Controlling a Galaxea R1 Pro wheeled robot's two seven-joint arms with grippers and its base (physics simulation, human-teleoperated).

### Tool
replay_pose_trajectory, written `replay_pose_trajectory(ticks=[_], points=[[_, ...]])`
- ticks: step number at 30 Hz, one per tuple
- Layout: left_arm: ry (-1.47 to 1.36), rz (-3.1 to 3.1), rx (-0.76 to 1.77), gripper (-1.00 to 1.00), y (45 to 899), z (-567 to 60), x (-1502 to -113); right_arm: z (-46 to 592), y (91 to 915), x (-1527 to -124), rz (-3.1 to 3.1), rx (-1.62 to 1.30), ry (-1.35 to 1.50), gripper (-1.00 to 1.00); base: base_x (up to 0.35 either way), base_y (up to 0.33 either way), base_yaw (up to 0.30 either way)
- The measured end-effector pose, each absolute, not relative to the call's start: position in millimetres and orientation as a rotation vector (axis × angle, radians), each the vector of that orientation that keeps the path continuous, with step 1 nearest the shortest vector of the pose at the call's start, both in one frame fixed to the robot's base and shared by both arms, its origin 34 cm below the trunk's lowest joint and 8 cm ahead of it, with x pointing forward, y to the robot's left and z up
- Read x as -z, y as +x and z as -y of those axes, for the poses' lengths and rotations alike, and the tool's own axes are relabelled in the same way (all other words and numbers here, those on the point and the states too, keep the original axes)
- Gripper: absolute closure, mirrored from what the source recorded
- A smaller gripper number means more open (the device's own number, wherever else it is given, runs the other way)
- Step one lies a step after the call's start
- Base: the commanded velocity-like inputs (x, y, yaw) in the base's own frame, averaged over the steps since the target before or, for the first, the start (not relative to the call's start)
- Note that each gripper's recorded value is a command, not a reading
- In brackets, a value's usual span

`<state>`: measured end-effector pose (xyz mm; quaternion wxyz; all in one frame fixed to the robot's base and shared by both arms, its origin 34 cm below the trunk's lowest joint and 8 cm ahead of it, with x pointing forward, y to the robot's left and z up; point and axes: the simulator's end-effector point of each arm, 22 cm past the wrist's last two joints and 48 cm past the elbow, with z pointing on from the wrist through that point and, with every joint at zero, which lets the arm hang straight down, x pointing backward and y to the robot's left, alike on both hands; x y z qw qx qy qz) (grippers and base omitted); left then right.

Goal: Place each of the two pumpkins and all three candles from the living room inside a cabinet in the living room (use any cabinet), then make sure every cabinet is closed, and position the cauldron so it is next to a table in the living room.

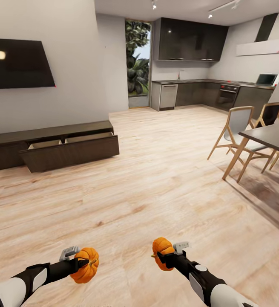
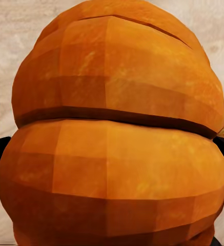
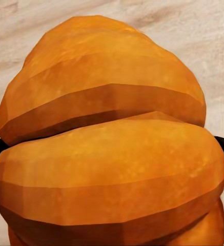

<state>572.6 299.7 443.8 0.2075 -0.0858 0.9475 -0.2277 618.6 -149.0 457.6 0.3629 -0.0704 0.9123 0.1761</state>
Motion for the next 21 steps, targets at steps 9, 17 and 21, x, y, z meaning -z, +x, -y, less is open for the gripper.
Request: replay_pose_trajectory(ticks=[9,17,21], points=[[-0.245,-2.634,0.636,1.00,573.5,-299.5,-444.3,149.0,618.7,-457.8,-2.348,-0.454,-0.180,1.00,0.000,-0.032,0.288],[-0.247,-2.633,0.635,1.00,573.7,-300.4,-444.9,148.1,618.7,-458.4,-2.347,-0.457,-0.179,1.00,0.076,-0.205,0.211],[-0.245,-2.630,0.634,1.00,574.6,-300.7,-446.3,148.2,619.5,-459.8,-2.344,-0.455,-0.180,1.00,0.116,-0.144,0.236]])
